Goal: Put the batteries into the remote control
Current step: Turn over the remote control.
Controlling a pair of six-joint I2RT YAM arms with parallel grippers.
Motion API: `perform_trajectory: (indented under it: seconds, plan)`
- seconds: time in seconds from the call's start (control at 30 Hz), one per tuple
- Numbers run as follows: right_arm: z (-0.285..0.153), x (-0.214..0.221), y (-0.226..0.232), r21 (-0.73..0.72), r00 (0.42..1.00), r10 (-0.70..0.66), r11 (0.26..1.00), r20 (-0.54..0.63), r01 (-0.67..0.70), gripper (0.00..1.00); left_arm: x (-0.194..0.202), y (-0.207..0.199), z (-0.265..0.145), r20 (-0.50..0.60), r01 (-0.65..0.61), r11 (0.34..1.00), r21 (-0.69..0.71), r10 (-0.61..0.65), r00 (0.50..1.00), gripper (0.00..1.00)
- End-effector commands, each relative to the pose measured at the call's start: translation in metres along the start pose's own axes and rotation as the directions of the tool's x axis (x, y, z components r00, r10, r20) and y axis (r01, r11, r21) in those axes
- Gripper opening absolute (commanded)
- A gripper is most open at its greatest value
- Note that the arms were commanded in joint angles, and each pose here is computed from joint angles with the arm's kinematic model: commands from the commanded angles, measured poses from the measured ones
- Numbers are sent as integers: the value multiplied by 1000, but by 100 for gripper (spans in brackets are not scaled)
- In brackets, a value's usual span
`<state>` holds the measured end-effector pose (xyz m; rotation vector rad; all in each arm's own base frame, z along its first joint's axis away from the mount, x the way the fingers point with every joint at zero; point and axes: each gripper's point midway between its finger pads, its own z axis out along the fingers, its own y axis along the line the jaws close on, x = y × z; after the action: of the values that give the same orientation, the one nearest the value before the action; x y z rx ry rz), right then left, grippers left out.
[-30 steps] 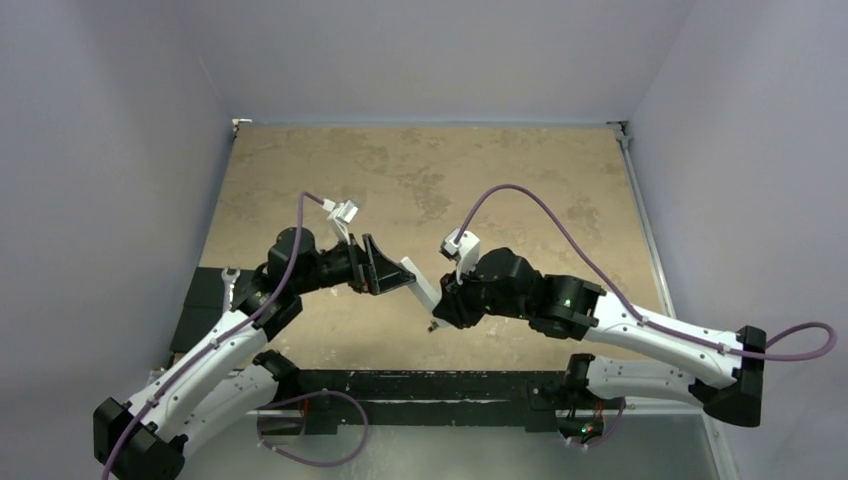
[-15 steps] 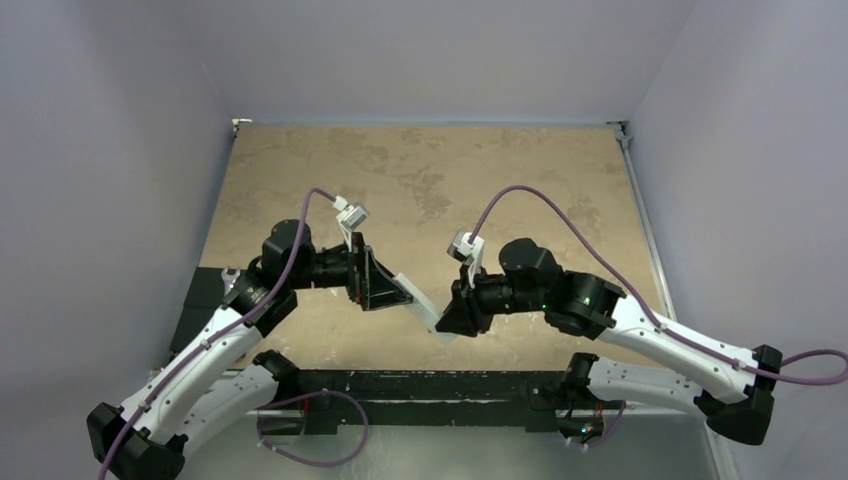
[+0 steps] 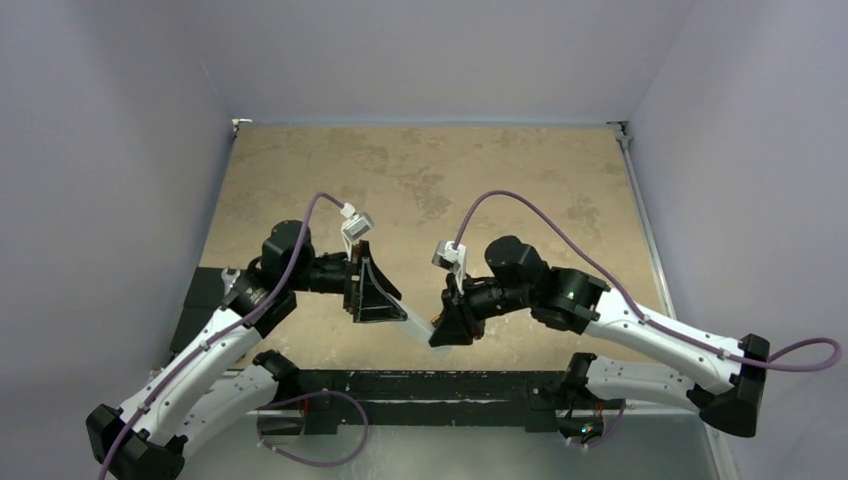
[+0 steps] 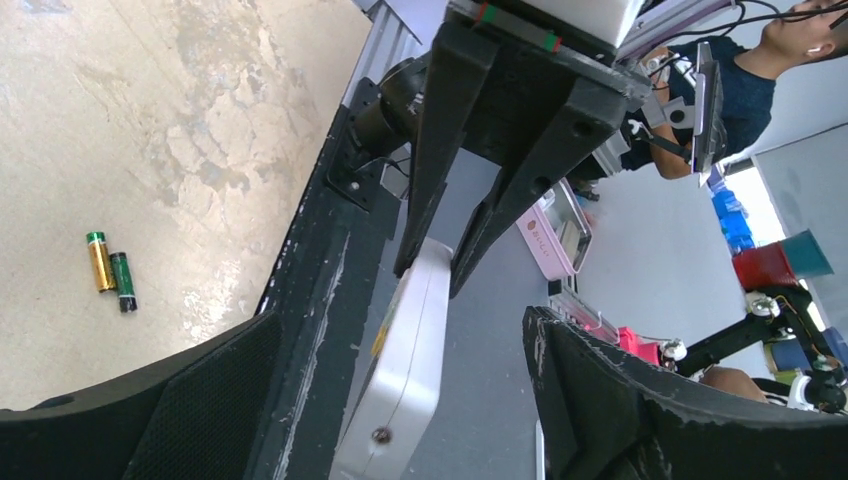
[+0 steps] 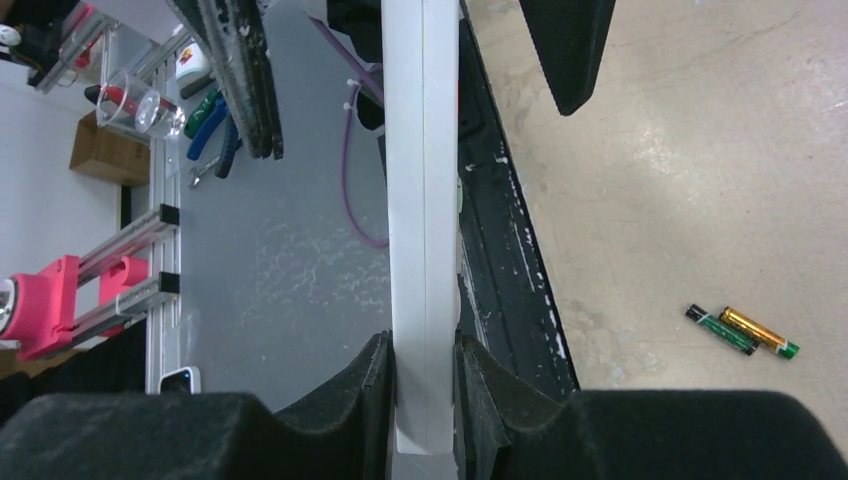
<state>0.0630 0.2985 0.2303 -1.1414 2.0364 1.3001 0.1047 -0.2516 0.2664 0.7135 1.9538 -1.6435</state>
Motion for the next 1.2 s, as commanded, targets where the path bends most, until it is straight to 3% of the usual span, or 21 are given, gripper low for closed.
perform_trajectory:
  seconds: [0.0, 0.23, 0.37, 0.7, 0.9, 1.03, 1.1, 1.17]
  plan:
    - [-2, -28, 19, -77, 997, -55, 995, 53, 59, 0, -3, -12, -4, 2, -67, 997, 44, 67, 998, 87]
    - [-4, -30, 22, -96, 998, -47, 994, 44, 51, 0, 5, -7, -6, -31, -68, 998, 19, 69, 997, 64]
    - [-5, -30, 21, -104, 998, -40, 994, 39, 44, 0, 8, -5, -7, -45, -73, 997, 13, 73, 996, 57]
    - [-7, -22, 19, -117, 1000, -18, 993, 18, 20, 0, 5, -13, -8, -47, -105, 994, 40, 107, 993, 44]
    - [-5, -21, 20, -146, 1000, -14, 989, 19, 17, 0, 3, -17, -8, -38, -112, 991, 66, 115, 993, 43]
    - [-3, -20, 19, -155, 1000, -12, 988, 18, 14, 0, 1, -21, -7, -31, -111, 990, 86, 114, 993, 37]
    - [-2, -19, 18, -153, 1000, -12, 988, 17, 14, 0, 1, -22, -7, -28, -111, 990, 92, 114, 993, 32]
    - [-2, -18, 17, -149, 1000, -10, 989, 17, 12, 0, 2, -22, -7, -28, -111, 989, 100, 114, 993, 18]
